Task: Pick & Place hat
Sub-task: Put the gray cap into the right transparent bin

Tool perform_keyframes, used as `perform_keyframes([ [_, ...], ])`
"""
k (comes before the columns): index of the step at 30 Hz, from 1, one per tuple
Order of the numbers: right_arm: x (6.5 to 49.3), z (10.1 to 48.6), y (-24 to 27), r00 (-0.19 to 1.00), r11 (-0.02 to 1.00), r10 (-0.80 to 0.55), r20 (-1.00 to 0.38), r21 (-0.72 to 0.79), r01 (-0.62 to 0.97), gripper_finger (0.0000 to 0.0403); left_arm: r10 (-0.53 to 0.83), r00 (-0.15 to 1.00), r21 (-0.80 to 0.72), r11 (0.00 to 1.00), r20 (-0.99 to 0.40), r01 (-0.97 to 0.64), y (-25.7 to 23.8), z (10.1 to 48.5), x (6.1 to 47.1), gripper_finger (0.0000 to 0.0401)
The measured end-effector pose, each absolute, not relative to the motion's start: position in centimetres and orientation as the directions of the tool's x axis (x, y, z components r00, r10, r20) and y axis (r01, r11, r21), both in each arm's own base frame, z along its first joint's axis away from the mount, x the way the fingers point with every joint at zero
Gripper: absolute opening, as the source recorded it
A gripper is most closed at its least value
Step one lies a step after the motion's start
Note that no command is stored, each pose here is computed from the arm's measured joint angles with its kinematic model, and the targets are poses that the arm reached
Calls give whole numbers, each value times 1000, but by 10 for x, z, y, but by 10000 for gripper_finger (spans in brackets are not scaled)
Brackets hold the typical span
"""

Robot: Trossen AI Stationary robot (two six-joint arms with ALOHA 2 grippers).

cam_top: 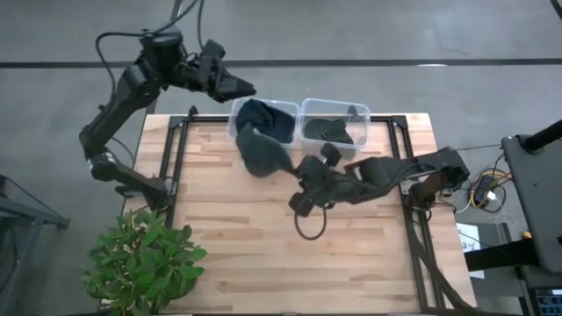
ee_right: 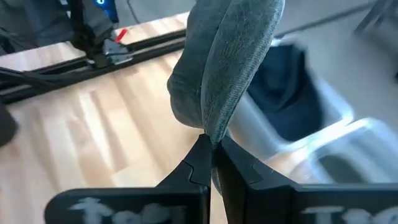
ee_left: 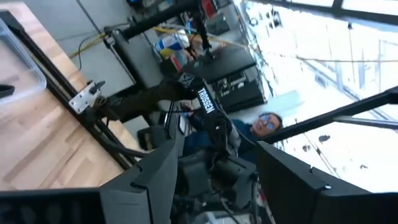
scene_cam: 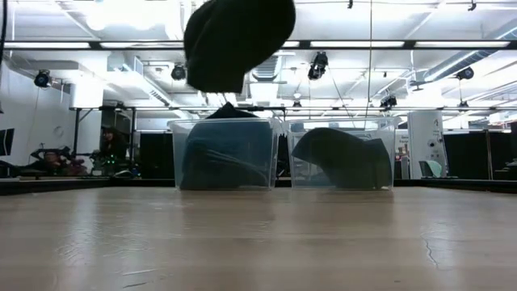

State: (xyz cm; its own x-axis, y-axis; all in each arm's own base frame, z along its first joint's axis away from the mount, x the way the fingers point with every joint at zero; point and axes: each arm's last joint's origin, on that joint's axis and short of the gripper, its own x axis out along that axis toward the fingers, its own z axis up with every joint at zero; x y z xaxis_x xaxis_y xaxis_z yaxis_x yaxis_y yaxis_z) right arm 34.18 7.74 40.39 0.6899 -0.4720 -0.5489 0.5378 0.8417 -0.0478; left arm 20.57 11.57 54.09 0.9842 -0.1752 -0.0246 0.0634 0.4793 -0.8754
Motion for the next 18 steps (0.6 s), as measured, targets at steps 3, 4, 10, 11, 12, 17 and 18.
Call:
perform_keyframes([
  [3,333,424,74,688,851,-501,-526,-153,502,8,-149,989,-873,484,-8,66,110,546,198,206],
  [4,330,430,73,687,855,-505,-522,-196,480,8,-145,989,-874,481,-4,67,108,547,196,206],
  [10,314,455,66,645,774,-616,-453,-503,385,8,-127,992,-898,435,14,68,100,552,187,206],
  [11,312,457,63,627,739,-645,-436,-563,370,8,-121,993,-899,433,16,67,99,552,186,206],
  [12,310,460,61,606,695,-681,-411,-624,358,8,-120,993,-900,431,17,68,98,553,186,206],
  [17,305,464,51,436,359,-875,-211,-887,291,8,-87,996,-902,429,19,54,97,553,184,206],
  [18,305,465,48,403,297,-898,-179,-920,254,8,-84,996,-902,429,18,53,97,553,184,206],
])
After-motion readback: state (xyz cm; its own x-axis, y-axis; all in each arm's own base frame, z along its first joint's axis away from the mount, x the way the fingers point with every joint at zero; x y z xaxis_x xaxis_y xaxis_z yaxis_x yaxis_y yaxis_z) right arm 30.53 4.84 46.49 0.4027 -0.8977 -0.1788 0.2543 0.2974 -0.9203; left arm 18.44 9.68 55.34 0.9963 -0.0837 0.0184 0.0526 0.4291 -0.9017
